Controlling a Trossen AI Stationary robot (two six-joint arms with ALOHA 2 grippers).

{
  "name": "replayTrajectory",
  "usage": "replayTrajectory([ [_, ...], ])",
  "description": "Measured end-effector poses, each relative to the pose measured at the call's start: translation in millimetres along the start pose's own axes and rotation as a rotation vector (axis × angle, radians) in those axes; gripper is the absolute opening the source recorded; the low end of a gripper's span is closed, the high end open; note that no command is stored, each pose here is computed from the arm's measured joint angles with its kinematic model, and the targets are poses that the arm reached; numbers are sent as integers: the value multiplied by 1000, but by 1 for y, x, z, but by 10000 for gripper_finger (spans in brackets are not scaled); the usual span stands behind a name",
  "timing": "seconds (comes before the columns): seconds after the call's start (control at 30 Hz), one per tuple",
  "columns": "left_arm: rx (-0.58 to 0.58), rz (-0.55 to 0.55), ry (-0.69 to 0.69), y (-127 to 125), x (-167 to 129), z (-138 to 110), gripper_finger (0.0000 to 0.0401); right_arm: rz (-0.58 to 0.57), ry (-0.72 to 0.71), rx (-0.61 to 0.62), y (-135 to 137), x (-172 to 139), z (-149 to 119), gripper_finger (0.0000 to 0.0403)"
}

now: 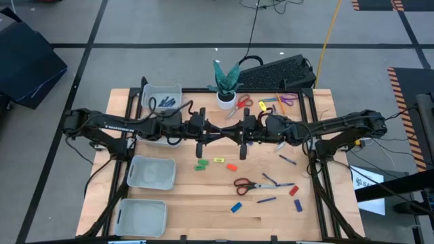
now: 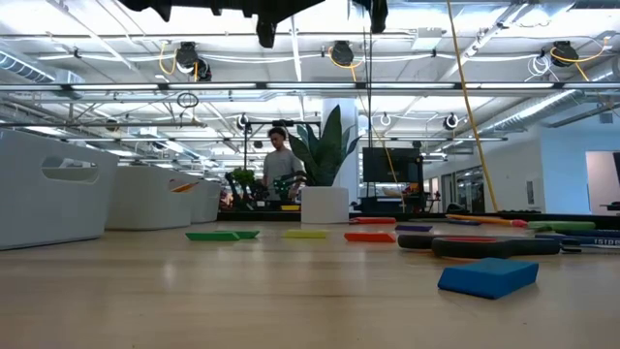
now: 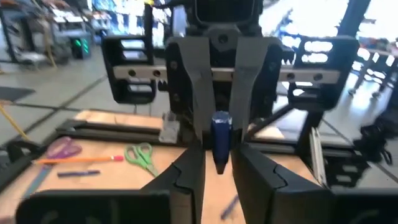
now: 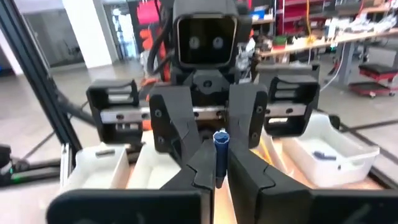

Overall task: Sort crayons/erasers/pens/pencils in bins
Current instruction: Put the blue crayon into the top gray bin

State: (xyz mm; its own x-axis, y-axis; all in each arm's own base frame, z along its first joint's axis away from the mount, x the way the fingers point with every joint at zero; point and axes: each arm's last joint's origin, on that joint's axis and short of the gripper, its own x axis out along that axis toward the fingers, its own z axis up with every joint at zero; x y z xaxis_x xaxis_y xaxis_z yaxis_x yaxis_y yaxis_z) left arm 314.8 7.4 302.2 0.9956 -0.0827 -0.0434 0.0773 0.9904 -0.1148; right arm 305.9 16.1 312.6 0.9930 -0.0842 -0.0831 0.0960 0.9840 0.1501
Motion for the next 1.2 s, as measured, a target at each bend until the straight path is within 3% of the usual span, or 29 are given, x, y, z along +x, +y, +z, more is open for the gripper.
replayTrajectory([
  [0.17, -13, -29, 76, -1, 0, -7, 56, 18, 78, -2, 0, 0, -7, 18],
  [0.43, -18, -10, 56, -1, 0, -6, 35, 14, 71, -1, 0, 0, -7, 18],
  [0.67, 47, -5, 31, -7, 0, -4, 102, 19, 51, 24, 0, 0, -4, 18],
  [0.8, 24, 14, 25, -6, 0, -3, 125, 18, 51, 23, 1, -1, -5, 18],
  [0.9, 17, 18, 21, -6, 0, -3, 106, 19, 52, 23, 2, -1, -5, 18],
  [1.1, -2, 64, 2, -4, 0, -1, 20, 19, 47, 23, 2, -1, -4, 18],
  [1.2, -9, 66, 0, -4, 0, -1, 20, 19, 47, 23, 2, -1, -4, 19],
])
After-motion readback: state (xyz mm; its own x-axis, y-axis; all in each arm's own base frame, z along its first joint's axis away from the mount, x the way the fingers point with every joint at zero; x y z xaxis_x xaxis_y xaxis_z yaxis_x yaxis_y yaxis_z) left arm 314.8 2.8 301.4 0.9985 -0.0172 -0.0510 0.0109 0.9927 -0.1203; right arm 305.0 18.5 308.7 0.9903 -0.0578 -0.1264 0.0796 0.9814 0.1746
